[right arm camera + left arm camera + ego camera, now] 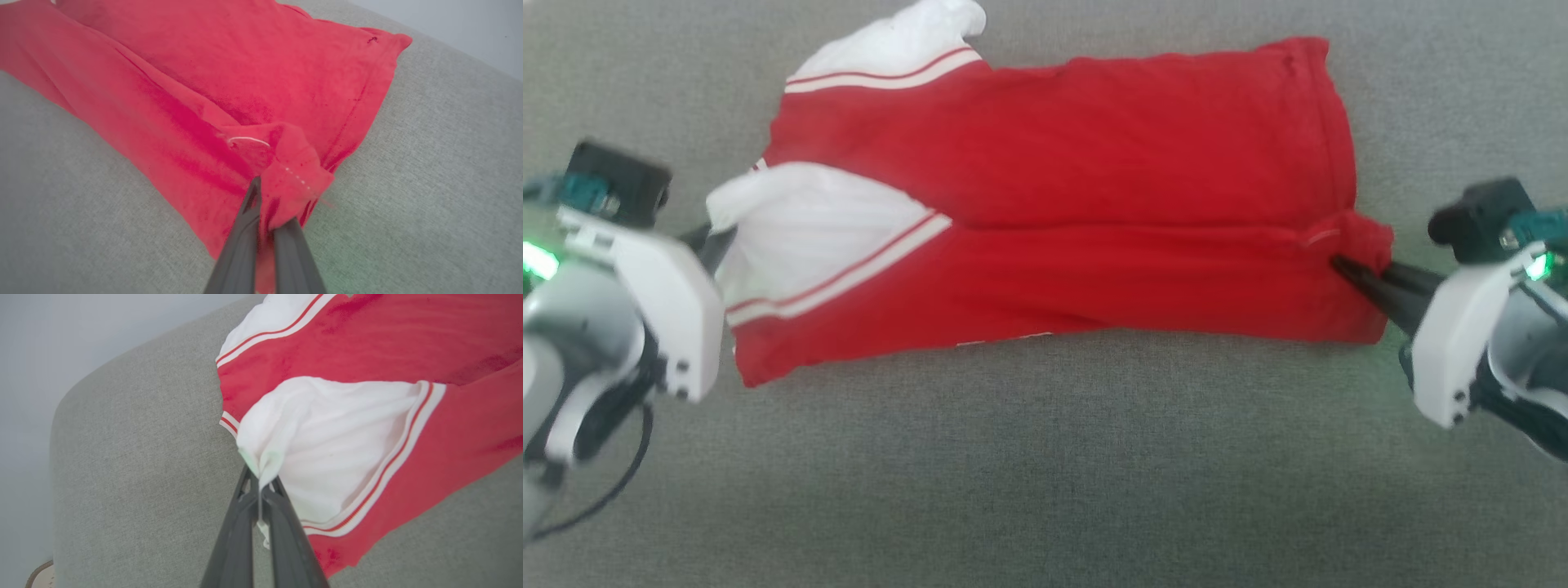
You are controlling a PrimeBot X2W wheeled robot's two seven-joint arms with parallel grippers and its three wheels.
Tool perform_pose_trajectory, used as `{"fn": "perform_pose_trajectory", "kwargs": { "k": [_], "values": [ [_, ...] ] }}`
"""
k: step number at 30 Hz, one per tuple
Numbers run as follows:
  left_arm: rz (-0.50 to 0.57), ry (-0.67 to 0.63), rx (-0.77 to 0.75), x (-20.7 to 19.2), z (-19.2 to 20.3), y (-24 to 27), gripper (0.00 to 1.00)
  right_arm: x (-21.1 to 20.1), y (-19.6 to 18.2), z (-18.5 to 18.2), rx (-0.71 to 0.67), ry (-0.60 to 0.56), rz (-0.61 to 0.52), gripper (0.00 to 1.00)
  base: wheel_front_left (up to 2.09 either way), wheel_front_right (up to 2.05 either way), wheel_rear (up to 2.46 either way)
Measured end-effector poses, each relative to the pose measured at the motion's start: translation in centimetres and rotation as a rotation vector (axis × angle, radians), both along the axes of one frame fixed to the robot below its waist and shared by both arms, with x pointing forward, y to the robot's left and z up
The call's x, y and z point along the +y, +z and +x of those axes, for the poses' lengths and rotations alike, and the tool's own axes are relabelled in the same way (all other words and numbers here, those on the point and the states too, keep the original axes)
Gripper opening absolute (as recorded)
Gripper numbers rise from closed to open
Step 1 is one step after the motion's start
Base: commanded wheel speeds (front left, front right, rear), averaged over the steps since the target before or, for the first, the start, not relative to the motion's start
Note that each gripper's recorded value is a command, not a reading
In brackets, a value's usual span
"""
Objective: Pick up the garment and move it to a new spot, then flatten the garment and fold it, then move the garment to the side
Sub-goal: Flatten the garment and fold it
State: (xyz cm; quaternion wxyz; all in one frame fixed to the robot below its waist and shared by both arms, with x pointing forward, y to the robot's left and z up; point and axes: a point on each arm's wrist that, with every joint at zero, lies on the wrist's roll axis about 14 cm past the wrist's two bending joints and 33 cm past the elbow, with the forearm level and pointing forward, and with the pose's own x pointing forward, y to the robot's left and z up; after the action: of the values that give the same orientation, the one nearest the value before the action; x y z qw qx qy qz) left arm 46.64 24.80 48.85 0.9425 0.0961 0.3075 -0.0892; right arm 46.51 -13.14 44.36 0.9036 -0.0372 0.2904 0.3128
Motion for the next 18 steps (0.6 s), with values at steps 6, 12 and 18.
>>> {"fn": "perform_pose_trajectory", "kwargs": {
  "k": [6, 12, 18],
  "values": [
    [0.019, -0.004, 0.095, 0.2, 3.3, -4.0, 0.00, 0.5, -1.8, 3.0, 0.007, -0.008, -0.048, 0.00, 0.00, 0.00, 0.00],
    [-0.010, 0.006, 0.198, -0.1, 4.2, -8.2, 0.00, 0.9, -4.8, 4.2, 0.074, -0.013, -0.074, 0.00, 0.00, 0.00, 0.00],
    [-0.040, 0.037, 0.258, 0.0, 4.4, -10.3, 0.00, 1.4, -5.7, 5.1, 0.095, -0.001, -0.093, 0.00, 0.00, 0.00, 0.00]
  ]
}}
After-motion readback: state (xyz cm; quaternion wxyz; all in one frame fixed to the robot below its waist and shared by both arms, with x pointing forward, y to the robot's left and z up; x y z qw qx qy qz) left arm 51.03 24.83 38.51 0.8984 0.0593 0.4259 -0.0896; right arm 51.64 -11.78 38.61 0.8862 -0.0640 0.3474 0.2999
